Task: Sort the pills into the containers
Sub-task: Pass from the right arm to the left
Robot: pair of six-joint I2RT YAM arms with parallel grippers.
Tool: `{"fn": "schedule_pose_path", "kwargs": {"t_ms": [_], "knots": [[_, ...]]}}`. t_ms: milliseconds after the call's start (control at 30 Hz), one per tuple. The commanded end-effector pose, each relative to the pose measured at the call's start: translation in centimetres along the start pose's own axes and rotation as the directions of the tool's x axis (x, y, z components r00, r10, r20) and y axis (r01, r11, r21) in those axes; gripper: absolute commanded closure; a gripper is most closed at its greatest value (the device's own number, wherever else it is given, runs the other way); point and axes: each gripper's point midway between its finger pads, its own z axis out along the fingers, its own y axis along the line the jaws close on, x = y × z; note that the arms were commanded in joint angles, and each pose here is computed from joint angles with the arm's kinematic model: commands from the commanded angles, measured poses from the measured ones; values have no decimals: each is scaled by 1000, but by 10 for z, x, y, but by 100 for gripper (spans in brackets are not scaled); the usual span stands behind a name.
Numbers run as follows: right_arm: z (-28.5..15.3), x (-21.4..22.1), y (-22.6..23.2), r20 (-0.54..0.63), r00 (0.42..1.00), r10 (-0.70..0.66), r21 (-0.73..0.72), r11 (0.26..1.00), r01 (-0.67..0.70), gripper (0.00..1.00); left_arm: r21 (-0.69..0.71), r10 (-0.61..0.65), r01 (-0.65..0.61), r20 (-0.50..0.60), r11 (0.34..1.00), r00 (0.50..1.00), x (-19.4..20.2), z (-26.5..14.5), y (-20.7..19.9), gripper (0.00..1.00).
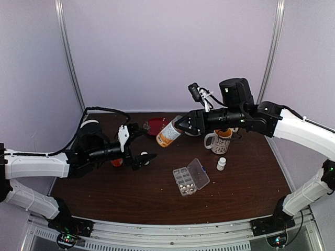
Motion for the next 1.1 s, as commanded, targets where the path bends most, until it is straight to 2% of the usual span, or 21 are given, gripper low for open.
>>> {"fn": "schedule_pose_path", "kwargs": {"t_ms": [0, 100, 400, 500, 633, 733, 800, 967, 1067], "knots": [[-5, -15, 47, 67, 997, -23, -210, 977, 36, 62, -27, 194, -193, 196, 981, 961, -53, -3, 2, 2], [-2, -16, 54, 76, 997, -14, -251, 967, 33, 62, 1, 201, -205, 206, 979, 958, -56, 0, -3, 3], [5, -17, 63, 68, 998, -14, -301, 953, 34, 63, 39, 195, -207, 208, 978, 959, -58, 1, -8, 14], [8, -14, 63, 53, 998, -22, -308, 951, 37, 64, 67, 197, -214, 207, 975, 959, -59, 3, -11, 26], [9, -12, 62, 49, 998, -31, -300, 953, 44, 64, 95, 187, -210, 211, 973, 960, -63, 4, -14, 49], [6, -12, 63, 60, 997, -52, -306, 950, 67, 64, 89, 168, -190, 212, 978, 963, -66, 4, -12, 62], [5, -10, 66, 64, 994, -91, -321, 941, 107, 65, 98, 150, -173, 209, 980, 966, -68, 4, -12, 66], [5, 1, 74, 73, 955, -287, -368, 882, 294, 67, 171, 103, -146, 235, 974, 966, -79, 2, -21, 73], [3, -2, 72, 104, 900, -424, -330, 839, 434, 59, 240, 66, -131, 262, 962, 963, -96, -1, -28, 75]]}}
